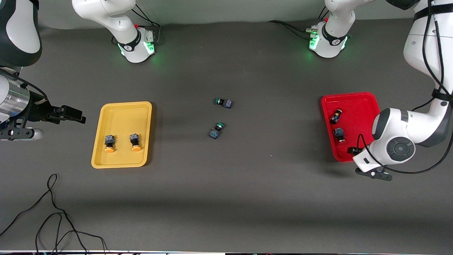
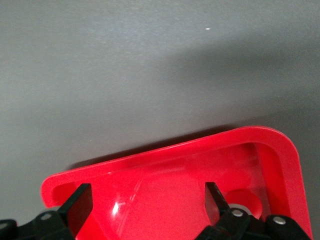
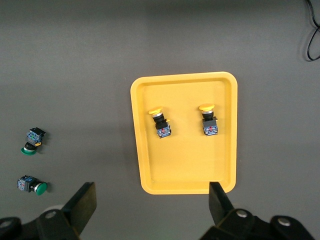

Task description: Place red and yellow buttons in trays

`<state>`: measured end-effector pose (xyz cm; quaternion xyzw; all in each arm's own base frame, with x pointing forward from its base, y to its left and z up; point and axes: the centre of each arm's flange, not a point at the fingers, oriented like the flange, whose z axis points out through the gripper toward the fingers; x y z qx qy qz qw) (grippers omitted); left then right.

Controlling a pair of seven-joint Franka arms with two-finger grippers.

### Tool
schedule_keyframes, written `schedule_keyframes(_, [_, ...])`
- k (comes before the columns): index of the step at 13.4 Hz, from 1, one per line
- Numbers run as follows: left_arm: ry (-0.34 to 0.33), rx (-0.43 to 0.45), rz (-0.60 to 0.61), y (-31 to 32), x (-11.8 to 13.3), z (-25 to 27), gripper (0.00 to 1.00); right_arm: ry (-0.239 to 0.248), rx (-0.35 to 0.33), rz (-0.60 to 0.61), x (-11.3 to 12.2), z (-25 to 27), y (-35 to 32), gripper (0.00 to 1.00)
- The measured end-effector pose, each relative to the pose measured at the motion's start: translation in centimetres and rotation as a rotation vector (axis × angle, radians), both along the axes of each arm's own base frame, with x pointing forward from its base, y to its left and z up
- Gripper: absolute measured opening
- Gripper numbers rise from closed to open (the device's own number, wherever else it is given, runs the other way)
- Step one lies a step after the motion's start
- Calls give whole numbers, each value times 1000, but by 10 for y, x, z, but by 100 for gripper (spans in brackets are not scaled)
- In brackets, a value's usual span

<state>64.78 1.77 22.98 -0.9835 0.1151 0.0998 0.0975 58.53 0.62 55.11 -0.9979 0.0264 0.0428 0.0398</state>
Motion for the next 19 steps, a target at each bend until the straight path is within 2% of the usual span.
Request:
schedule_keyframes(3, [-11, -66, 108, 12, 6, 31, 100, -3, 4, 8, -1, 2, 2, 100])
schedule_keyframes(6, [-44, -84, 191, 30, 0, 109, 100, -19, 1, 6, -5, 12, -6, 100])
schedule_keyframes(8, [-77, -96, 224, 23, -18, 174, 100, -28, -4, 4, -7, 17, -9, 100])
schedule_keyframes(10, [-125, -89, 235, 12, -50, 224, 100, -32, -16, 9, -8, 19, -8, 100])
schedule_keyframes(12, [-160, -89, 257, 3, -87, 256, 100, -38, -23, 8, -10, 23, -10, 100])
schedule_keyframes(14, [-195, -91, 287, 5, -112, 278, 100, -48, -28, -6, -13, 30, -19, 100])
schedule_keyframes(16, [-222, -96, 299, 8, -116, 292, 100, -60, -35, -20, -16, 37, -28, 100])
schedule_keyframes(19, [-211, -99, 303, 8, -115, 303, 100, -76, -49, -15, -21, 46, -27, 100])
